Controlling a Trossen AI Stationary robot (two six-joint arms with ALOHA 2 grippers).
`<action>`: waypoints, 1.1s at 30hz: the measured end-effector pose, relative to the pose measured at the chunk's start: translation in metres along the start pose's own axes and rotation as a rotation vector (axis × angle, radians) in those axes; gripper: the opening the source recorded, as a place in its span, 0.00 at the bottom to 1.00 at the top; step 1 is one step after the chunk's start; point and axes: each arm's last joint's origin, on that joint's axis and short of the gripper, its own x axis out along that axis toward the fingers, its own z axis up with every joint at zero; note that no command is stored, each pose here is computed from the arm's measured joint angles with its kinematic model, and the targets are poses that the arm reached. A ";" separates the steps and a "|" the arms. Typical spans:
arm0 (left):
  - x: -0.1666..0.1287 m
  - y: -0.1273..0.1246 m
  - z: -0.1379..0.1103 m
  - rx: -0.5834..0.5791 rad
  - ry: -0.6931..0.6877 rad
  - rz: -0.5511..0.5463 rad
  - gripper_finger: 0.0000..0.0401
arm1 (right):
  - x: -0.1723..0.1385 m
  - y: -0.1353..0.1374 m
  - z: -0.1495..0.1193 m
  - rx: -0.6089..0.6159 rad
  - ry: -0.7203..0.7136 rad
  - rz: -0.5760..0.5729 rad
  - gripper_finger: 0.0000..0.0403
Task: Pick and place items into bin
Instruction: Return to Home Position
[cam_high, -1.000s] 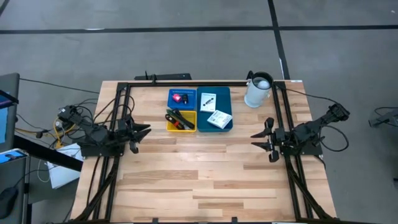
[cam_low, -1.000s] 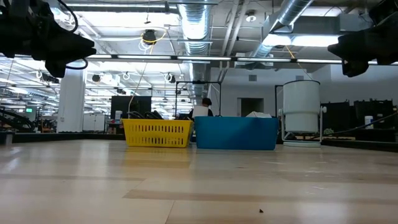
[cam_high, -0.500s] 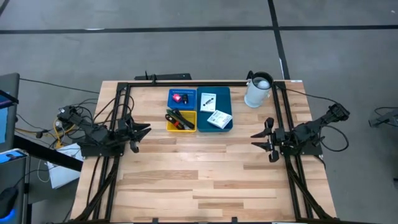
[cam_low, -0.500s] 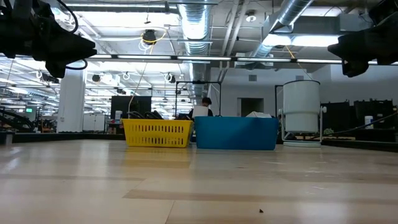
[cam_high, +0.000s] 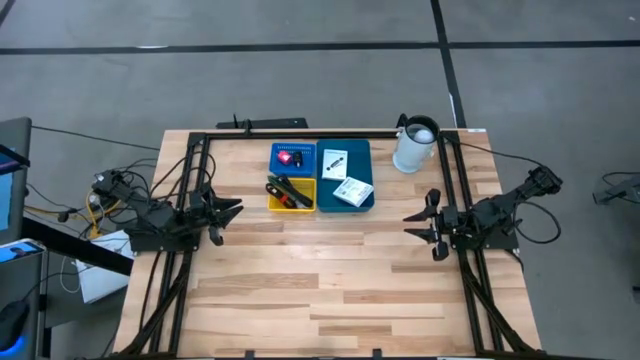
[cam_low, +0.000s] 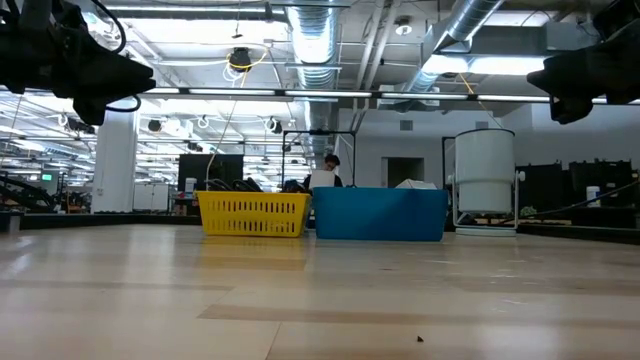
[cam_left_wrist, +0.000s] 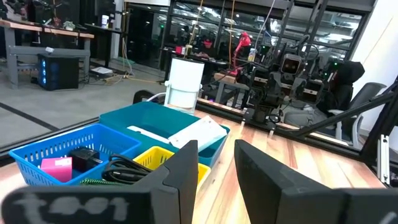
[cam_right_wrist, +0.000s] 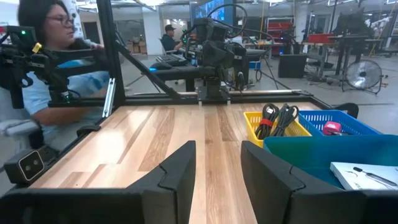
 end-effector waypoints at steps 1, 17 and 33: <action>0.000 0.000 0.000 0.000 0.000 0.000 0.24 | 0.000 0.000 0.000 0.000 0.000 0.000 0.30; 0.000 0.000 0.000 0.011 -0.001 0.000 0.24 | 0.000 0.000 0.000 0.000 0.000 0.000 0.30; 0.000 0.000 0.000 0.019 -0.001 0.000 0.24 | 0.000 0.000 0.000 0.000 0.000 0.000 0.30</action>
